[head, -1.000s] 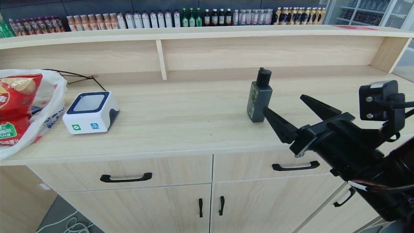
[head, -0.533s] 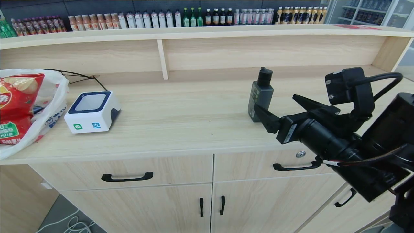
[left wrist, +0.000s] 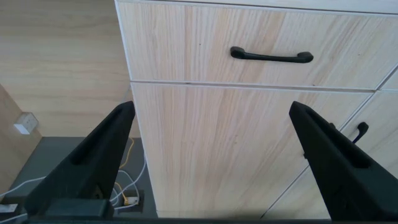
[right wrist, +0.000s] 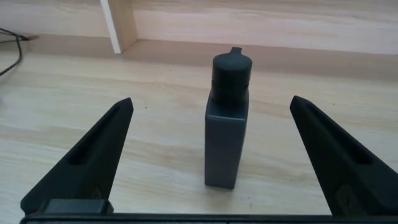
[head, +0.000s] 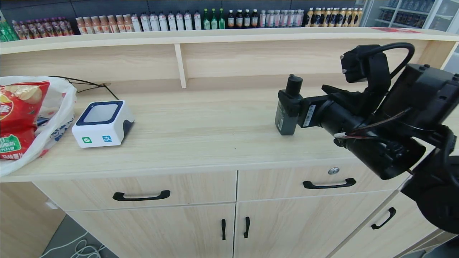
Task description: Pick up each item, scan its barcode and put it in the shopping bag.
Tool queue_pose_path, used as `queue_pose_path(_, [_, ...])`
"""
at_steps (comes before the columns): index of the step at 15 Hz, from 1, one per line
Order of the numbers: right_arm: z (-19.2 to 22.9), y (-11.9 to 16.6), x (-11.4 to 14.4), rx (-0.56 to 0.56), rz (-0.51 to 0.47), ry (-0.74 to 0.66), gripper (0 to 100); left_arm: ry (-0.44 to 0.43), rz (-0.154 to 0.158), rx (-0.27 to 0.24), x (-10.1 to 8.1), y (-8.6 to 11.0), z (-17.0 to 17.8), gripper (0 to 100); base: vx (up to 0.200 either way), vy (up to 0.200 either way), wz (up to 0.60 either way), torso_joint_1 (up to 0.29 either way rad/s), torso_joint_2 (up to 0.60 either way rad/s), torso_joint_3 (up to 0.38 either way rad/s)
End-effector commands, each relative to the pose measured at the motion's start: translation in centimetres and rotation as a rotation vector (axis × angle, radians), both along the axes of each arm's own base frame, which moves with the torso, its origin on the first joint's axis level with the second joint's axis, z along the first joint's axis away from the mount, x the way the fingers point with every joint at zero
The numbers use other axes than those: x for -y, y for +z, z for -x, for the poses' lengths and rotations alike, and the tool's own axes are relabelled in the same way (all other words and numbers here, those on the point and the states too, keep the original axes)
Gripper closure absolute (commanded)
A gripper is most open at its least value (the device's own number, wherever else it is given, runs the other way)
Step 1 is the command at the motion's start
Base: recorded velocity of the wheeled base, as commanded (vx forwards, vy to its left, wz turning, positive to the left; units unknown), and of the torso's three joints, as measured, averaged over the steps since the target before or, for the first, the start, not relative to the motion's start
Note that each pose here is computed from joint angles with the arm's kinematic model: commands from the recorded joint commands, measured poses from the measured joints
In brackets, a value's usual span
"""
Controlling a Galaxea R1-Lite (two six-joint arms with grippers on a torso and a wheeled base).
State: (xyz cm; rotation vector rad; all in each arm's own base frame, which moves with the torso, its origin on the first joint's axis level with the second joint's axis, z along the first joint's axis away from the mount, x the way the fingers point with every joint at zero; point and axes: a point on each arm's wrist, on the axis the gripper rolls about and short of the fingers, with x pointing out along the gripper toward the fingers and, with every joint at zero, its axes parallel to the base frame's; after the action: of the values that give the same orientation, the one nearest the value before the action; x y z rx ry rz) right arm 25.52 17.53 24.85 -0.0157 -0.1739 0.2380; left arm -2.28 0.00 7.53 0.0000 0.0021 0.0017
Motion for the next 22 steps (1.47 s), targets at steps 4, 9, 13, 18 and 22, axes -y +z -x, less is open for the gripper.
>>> queue_pose_path(4, [-4.2,-1.7,-0.9,-0.030,0.008,-0.054,0,0.000,0.000,0.001,0.0,0.0,0.0,0,0.000,0.000,0.00,0.000,0.00,0.000])
queue_pose_path(9, [-5.5,-2.1,-1.7,-0.026,0.005,-0.056,0,0.000,0.000,0.001,0.0,0.0,0.0,0,0.000,0.000,0.00,0.000,0.00,0.000])
queue_pose_path(13, [-6.2,-3.2,-1.7,-0.056,-0.005,-0.061,0,0.000,0.000,0.001,0.0,0.0,0.0,0,0.000,0.000,0.00,0.000,0.00,0.000])
queue_pose_path(18, [-6.9,-4.0,-1.9,-0.074,-0.015,-0.066,0,0.000,0.000,0.001,0.0,0.0,0.0,0,0.000,0.000,0.00,0.000,0.00,0.000])
queue_pose_path(22, [-7.3,-4.5,-1.8,-0.087,-0.020,-0.071,0,0.000,0.000,0.001,0.0,0.0,0.0,0,0.000,0.000,0.00,0.000,0.00,0.000])
